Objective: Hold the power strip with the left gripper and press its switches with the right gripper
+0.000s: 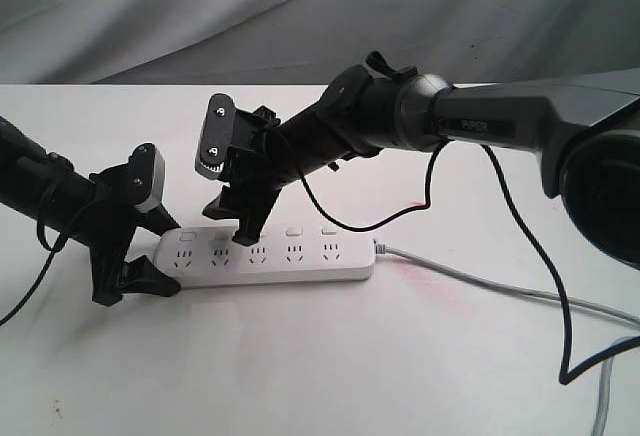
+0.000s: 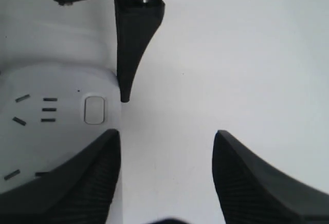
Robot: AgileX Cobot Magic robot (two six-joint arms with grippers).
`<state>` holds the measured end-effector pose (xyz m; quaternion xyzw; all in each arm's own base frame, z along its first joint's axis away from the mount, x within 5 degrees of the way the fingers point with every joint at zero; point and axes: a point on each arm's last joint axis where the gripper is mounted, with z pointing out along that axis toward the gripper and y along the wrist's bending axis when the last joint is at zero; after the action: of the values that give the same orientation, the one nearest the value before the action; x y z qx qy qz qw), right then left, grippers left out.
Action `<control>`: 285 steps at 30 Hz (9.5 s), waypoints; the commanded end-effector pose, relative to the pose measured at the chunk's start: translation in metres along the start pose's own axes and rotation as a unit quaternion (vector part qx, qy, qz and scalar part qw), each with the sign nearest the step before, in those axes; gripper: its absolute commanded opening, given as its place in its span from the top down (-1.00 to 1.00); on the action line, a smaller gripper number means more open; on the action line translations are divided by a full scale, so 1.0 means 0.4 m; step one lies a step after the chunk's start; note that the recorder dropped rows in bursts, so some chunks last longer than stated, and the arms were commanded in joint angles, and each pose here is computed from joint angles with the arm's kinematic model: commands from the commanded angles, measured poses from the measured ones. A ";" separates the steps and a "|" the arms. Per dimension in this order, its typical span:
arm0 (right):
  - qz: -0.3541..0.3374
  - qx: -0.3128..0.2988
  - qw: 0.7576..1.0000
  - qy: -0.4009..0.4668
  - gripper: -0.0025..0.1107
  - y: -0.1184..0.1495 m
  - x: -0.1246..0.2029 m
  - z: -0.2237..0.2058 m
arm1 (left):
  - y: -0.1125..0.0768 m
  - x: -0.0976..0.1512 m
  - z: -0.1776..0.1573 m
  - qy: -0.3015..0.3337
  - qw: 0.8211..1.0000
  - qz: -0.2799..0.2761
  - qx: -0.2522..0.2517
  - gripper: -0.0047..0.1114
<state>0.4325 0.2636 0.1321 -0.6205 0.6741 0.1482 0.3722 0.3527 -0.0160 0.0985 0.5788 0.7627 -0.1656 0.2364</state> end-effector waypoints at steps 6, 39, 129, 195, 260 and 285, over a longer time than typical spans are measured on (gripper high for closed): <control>0.005 -0.005 1.000 0.014 0.06 0.012 0.023 -0.005 | 0.002 -0.007 0.001 -0.003 1.000 0.004 -0.001 -0.27; -0.027 -0.057 0.996 0.064 0.06 0.054 0.121 0.065 | 0.002 -0.007 0.001 -0.003 1.000 0.005 0.000 -0.27; 0.010 -0.051 0.995 0.088 0.06 0.033 0.152 -0.023 | 0.002 -0.007 0.001 -0.003 1.000 0.005 0.000 -0.27; 0.034 -0.028 0.994 0.097 0.06 0.019 0.175 -0.110 | 0.002 -0.007 0.001 -0.003 1.000 0.005 0.000 -0.27; 0.041 -0.037 0.991 0.124 0.06 0.056 0.268 -0.145 | 0.002 -0.007 0.001 -0.003 1.000 0.005 0.000 -0.27; 0.021 0.079 0.995 0.058 0.07 0.025 0.062 -0.391 | 0.002 -0.007 0.001 -0.003 1.000 0.005 0.000 -0.27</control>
<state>0.3883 0.1476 0.2016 -0.5852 0.7199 0.0691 0.3667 0.3527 -0.0160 0.0985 0.5795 0.7621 -0.1654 0.2366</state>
